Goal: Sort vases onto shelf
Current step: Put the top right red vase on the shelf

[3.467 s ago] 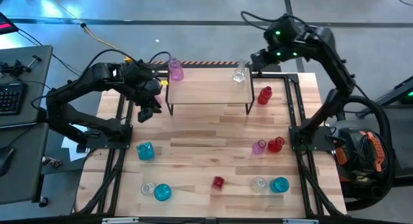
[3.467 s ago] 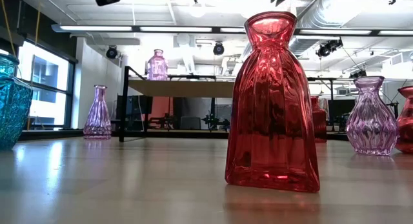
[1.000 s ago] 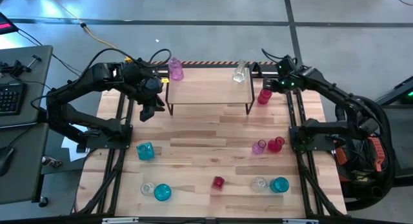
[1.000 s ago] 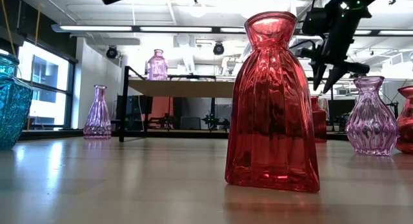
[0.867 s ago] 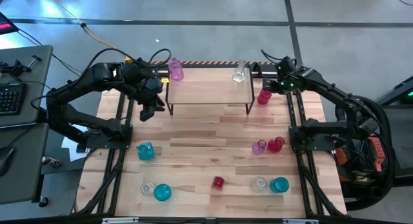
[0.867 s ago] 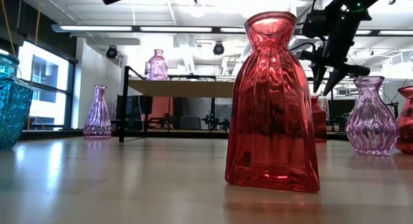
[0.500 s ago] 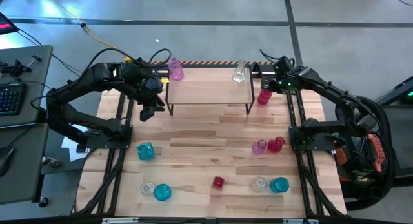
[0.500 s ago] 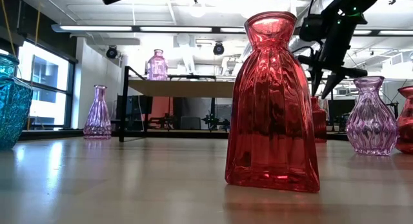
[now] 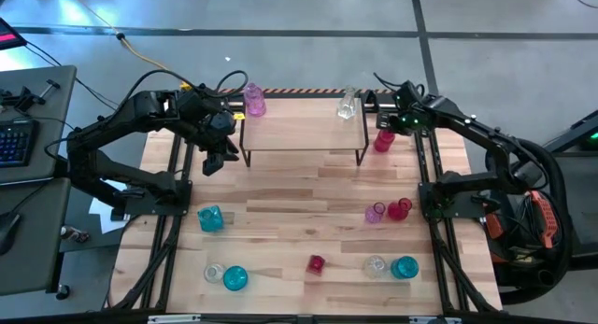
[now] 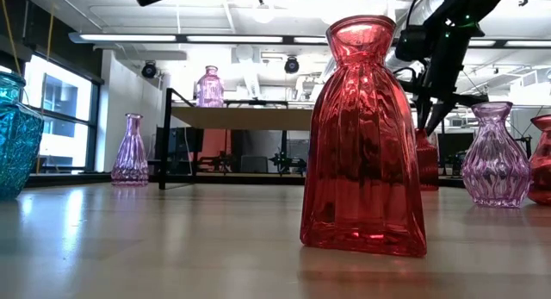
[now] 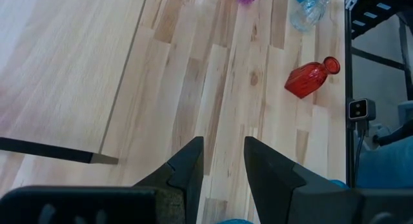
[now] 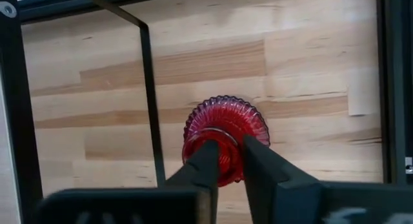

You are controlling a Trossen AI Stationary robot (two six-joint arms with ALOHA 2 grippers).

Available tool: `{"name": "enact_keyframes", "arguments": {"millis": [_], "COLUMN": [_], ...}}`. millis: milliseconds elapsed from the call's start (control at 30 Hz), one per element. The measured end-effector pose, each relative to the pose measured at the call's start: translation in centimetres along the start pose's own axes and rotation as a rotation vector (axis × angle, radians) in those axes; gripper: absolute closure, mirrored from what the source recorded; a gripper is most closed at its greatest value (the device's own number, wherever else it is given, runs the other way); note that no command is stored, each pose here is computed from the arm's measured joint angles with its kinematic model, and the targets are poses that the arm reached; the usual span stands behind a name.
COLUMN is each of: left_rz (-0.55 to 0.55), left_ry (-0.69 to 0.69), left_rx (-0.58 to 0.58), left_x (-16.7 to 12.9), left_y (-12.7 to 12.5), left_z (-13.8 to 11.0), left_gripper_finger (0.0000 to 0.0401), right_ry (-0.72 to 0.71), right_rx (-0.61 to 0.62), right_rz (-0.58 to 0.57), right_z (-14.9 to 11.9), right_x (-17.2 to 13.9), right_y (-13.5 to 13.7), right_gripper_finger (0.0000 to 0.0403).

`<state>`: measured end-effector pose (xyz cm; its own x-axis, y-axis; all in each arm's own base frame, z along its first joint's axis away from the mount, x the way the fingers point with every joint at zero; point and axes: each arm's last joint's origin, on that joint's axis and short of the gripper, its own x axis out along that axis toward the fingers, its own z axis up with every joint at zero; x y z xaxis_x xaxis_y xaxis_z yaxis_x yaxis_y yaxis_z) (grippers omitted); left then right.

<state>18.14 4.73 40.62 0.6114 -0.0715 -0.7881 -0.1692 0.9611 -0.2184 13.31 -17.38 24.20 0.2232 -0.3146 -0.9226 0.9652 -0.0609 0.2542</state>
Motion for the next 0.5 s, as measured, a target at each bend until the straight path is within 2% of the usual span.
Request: {"name": "enact_keyframes", "arguments": {"millis": [67, 500], "left_rz": [0.0, 0.0], "left_ry": [0.0, 0.0], "left_rx": [0.0, 0.0], "left_x": [0.0, 0.0], "left_y": [0.0, 0.0], "left_z": [0.0, 0.0], "left_gripper_finger": [0.0298, 0.0298], "right_ry": [-0.001, 0.056], "right_rx": [-0.001, -0.031], "right_rz": [0.0, 0.019], "right_z": [0.0, 0.3], "right_x": [0.0, -1.5], "right_y": [0.0, 0.4], "right_gripper_finger": [0.0395, 0.0399]}}
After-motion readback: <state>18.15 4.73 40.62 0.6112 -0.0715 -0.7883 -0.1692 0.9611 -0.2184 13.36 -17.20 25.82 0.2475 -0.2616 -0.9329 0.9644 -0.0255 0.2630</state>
